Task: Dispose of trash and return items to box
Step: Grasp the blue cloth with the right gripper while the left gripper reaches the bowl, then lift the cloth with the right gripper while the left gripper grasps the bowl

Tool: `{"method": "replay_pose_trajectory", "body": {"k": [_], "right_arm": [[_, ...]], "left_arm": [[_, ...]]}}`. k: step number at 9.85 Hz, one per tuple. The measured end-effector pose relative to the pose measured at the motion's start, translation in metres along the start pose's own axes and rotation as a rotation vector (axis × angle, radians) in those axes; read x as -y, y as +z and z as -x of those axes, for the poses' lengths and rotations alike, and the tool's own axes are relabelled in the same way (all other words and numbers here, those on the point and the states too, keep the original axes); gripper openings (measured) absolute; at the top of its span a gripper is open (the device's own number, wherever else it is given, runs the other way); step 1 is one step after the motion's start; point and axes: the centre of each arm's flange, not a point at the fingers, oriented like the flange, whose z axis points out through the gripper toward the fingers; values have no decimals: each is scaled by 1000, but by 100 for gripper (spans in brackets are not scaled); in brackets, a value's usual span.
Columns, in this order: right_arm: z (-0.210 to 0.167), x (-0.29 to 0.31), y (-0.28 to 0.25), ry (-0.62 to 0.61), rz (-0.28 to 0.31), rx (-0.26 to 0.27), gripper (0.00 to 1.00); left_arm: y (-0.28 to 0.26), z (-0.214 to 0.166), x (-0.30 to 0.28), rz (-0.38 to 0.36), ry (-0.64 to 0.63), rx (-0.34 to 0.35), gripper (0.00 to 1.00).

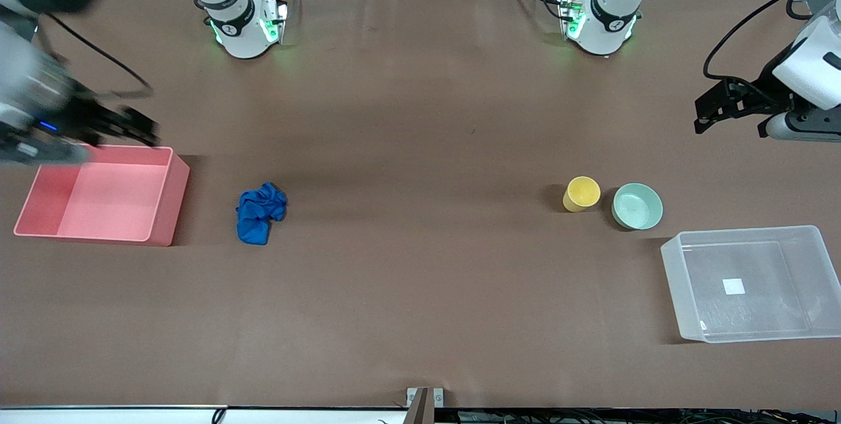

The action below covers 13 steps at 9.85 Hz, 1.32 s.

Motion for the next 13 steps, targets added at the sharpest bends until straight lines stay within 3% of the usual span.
{"method": "replay_pose_trajectory", "body": {"k": [2,6,9,11,12,13], "right_arm": [[-18,39,104,18,11,5,100],[-7,40,254,-42,31,-62,100],[3,31,310,-51,8,-78,100],[2,22,325,-47,8,-92,95],[1,18,328,-45,7,-102,88],[-1,15,331,-38,4,-110,73]], "left_arm": [[3,-2,4,0,-8,4,100],[58,-22,36,2,-57,-1,100],[133,-37,63,6,-60,-10,100],[192,-42,98,12,-44,-15,100],[222,-41,111,19,-43,-8,100],[250,-41,114,23,-42,-2,100]]}}
